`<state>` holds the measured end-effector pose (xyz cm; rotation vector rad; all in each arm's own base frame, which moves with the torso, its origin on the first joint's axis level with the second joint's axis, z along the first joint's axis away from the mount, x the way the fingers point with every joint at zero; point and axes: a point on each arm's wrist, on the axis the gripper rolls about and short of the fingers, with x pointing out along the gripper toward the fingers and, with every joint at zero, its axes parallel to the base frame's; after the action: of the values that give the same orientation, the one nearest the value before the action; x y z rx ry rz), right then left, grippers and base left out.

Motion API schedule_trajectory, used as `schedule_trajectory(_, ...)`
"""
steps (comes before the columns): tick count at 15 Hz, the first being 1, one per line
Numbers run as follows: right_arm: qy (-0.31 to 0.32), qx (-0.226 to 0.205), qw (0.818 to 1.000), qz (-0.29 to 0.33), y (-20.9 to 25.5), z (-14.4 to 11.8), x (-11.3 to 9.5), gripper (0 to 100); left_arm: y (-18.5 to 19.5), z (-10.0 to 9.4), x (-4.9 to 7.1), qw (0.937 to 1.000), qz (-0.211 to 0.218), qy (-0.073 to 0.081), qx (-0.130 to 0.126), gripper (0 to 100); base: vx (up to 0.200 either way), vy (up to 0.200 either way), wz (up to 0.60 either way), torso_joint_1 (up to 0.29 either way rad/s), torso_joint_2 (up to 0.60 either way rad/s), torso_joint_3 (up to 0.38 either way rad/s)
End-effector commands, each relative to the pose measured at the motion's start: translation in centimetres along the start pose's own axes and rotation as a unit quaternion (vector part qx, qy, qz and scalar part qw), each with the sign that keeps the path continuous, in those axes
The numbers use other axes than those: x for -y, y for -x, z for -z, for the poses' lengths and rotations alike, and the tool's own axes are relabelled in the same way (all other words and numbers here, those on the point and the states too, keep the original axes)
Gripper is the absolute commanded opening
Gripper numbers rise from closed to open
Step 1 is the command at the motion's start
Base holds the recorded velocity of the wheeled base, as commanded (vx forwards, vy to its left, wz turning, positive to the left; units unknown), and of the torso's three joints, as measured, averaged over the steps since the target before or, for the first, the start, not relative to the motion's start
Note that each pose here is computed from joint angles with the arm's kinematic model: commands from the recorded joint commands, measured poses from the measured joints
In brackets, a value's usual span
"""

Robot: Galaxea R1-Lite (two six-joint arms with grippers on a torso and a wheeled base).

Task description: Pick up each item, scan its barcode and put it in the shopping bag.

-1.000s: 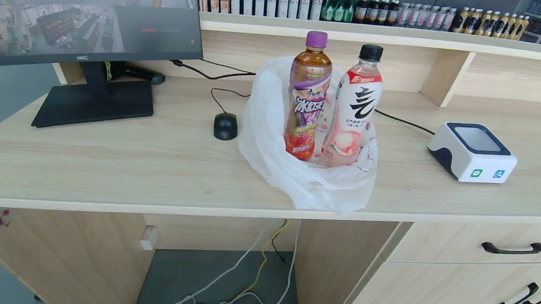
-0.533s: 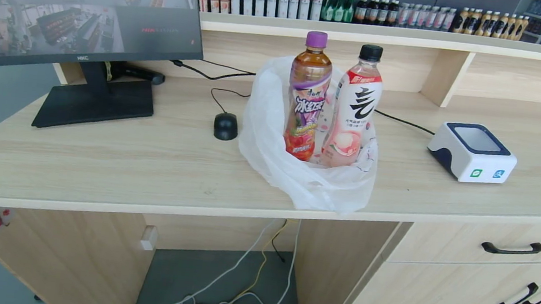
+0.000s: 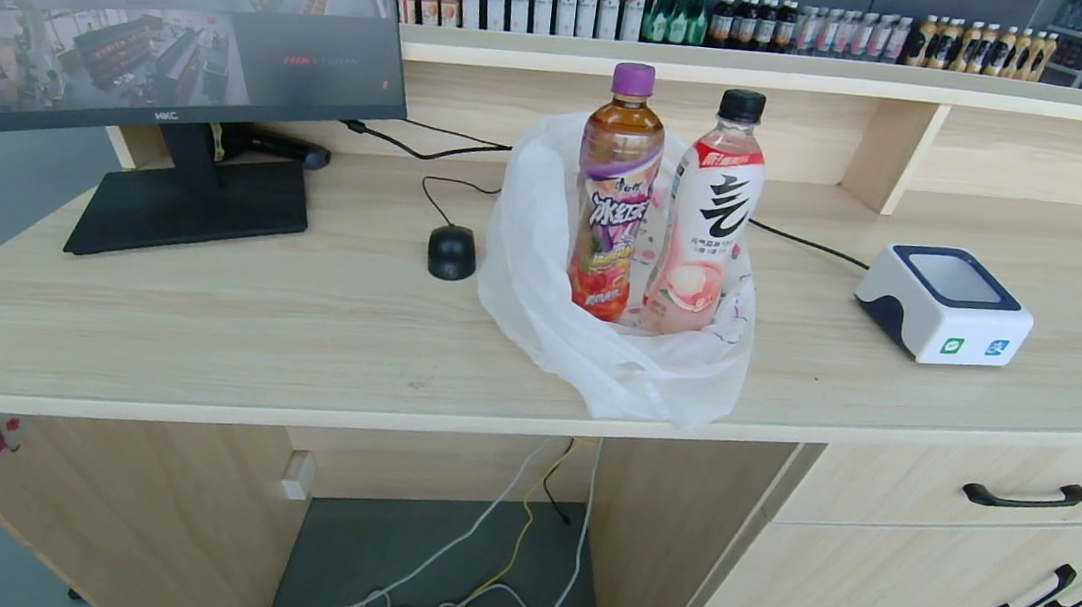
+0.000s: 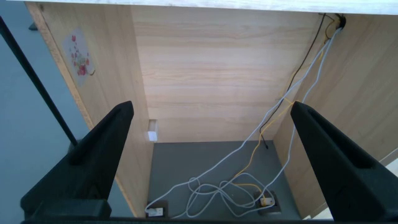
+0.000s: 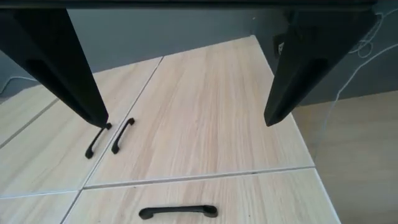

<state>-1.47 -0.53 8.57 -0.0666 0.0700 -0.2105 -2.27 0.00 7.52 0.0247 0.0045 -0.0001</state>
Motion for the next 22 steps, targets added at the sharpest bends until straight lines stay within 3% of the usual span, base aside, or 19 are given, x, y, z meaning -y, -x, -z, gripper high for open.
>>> schedule_trajectory(1, -0.011, 0.049, 0.998, -0.038, 0.7, 0.36, -0.05, 100, 0.0, 0.0, 0.0, 1.0, 0.0, 0.0, 0.0, 100, 0.0, 0.0, 0.0, 0.0, 0.0, 0.0)
schedule_trajectory(3, -0.007, 0.069, 0.991, -0.118, 0.91, 0.42, -0.43, 100, 0.0, 0.0, 0.0, 1.0, 0.0, 0.0, 0.0, 100, 0.0, 0.0, 0.0, 0.0, 0.0, 0.0)
schedule_trajectory(5, -0.021, 0.031, 0.994, -0.105, 0.87, 1.08, -0.4, 100, 0.0, 0.0, 0.0, 1.0, 0.0, 0.001, 0.0, 100, 0.0, 0.0, 0.0, 0.0, 0.0, 0.0)
schedule_trajectory(14, -0.033, 0.037, 0.993, -0.106, 0.83, 0.98, -0.41, 100, 0.0, 0.0, 0.0, 1.0, 0.0, 0.005, 0.0, 100, 0.0, 0.0, 0.0, 0.0, 0.0, 0.0)
schedule_trajectory(22, -0.033, 0.038, 0.993, -0.106, 0.83, 0.97, -0.41, 100, 0.0, 0.0, 0.0, 1.0, 0.0, 0.002, 0.0, 100, 0.0, -0.2, 0.0, 0.005, 0.0, 0.002)
